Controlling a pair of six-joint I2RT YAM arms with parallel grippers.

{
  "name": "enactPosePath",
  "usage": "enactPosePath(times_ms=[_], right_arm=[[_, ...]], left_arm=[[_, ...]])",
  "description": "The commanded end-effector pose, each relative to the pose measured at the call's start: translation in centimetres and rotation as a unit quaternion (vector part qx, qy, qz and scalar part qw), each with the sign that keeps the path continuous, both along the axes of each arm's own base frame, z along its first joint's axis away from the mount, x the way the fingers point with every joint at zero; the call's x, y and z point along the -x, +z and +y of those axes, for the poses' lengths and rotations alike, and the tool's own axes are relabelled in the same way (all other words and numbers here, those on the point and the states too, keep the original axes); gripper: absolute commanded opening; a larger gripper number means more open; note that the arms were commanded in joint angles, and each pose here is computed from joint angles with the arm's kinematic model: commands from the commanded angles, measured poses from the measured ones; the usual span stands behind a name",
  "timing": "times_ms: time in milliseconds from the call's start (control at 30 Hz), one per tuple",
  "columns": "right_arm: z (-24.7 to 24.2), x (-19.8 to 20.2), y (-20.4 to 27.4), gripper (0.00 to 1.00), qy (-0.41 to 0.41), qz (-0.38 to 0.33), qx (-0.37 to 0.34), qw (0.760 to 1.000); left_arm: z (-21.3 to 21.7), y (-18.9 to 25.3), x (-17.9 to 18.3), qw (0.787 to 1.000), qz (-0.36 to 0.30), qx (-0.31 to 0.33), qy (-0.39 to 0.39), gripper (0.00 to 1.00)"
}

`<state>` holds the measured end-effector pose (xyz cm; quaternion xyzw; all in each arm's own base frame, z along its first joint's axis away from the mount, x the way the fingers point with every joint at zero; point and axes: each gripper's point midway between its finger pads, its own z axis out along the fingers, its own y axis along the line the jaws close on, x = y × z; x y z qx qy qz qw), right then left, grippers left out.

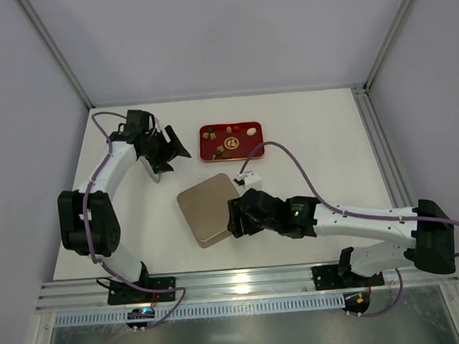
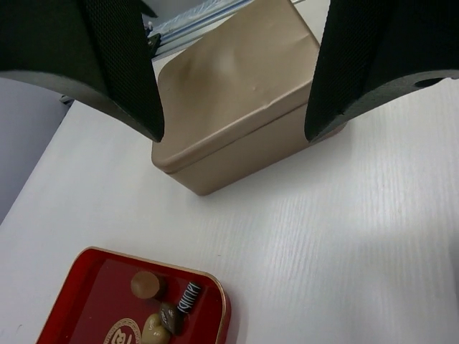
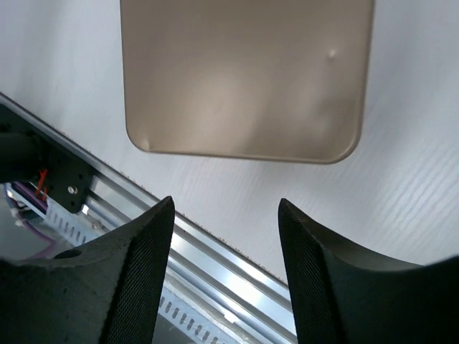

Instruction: Pack the chocolate

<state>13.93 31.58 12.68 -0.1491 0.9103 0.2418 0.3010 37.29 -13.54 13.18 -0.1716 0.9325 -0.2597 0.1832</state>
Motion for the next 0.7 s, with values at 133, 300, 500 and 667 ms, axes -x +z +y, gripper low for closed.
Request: enactPosePath(times_ms=[133, 300, 500, 667], right_arm=[[-2.1, -7.2, 5.3, 0.71, -0.014, -0.036, -0.059, 0.998], [-1.5, -11.4, 5.2, 0.8, -0.005, -0.025, -0.084, 0.996], [-0.3, -15.7, 3.0, 0.86, -0.008, -0.009, -0.088, 0.996], [1.2, -17.8, 0.5, 0.86, -0.011, 0.011, -0.081, 0.997]], left_arm=[[2.1, 3.9, 5.1, 0.998, -0.049, -0.031, 0.021, 0.82], [2.5, 2.1, 9.2, 0.998, -0.027, -0.024, 0.041, 0.82], [1.5, -0.4, 12.1, 0.999, -0.011, -0.003, 0.042, 0.83], [0.3, -2.0, 12.5, 0.999, -0.001, 0.005, 0.032, 0.84]])
